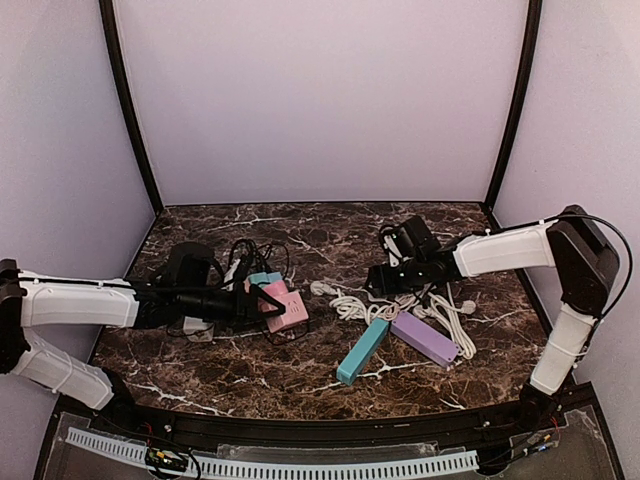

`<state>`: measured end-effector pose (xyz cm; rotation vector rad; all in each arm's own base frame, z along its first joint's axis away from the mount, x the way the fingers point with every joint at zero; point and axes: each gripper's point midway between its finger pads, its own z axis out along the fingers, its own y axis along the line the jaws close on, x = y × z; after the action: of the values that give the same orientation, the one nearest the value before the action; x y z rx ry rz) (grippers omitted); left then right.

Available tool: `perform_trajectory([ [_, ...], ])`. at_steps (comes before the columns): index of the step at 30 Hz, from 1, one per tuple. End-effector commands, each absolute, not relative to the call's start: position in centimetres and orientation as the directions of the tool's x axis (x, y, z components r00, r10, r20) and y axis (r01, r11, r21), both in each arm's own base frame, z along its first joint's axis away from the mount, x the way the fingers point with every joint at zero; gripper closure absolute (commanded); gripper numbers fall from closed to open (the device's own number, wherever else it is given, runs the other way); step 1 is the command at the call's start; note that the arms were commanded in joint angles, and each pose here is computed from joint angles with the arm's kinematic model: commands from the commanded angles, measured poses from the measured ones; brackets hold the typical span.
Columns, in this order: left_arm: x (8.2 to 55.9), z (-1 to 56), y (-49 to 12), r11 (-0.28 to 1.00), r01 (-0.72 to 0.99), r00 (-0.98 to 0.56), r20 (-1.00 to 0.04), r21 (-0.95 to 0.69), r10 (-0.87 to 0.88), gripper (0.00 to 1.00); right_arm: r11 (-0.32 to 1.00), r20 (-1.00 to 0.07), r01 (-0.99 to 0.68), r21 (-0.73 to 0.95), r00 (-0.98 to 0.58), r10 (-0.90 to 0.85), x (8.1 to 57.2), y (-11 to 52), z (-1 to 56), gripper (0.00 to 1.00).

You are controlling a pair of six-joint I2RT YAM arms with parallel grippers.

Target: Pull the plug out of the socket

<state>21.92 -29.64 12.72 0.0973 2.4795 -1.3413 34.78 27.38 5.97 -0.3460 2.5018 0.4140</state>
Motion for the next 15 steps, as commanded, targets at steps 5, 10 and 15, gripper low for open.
perform_trajectory([
  [5, 22.7, 17.1, -29.7, 0.463, 0.294, -0.897, -0.409, -0.836, -0.167, 0.83, 0.934, -0.596, -0.306, 0.186, -0.791, -0.14, 34.5, 25.8, 7.3, 0.13],
  [10, 22.8, 17.4, -29.4, 0.459, 0.263, -0.9, -0.388, -0.848, -0.201, 0.83, 0.906, -0.644, -0.364, 0.215, -0.751, -0.149, 33.8, 26.1, 10.8, 0.12],
  [15, 23.2, 17.8, -29.7, 0.442, 0.238, -0.905, -0.363, -0.865, -0.223, 0.82, 0.828, -0.691, -0.473, 0.303, -0.707, -0.151, 31.1, 28.0, 15.6, 0.12],
])
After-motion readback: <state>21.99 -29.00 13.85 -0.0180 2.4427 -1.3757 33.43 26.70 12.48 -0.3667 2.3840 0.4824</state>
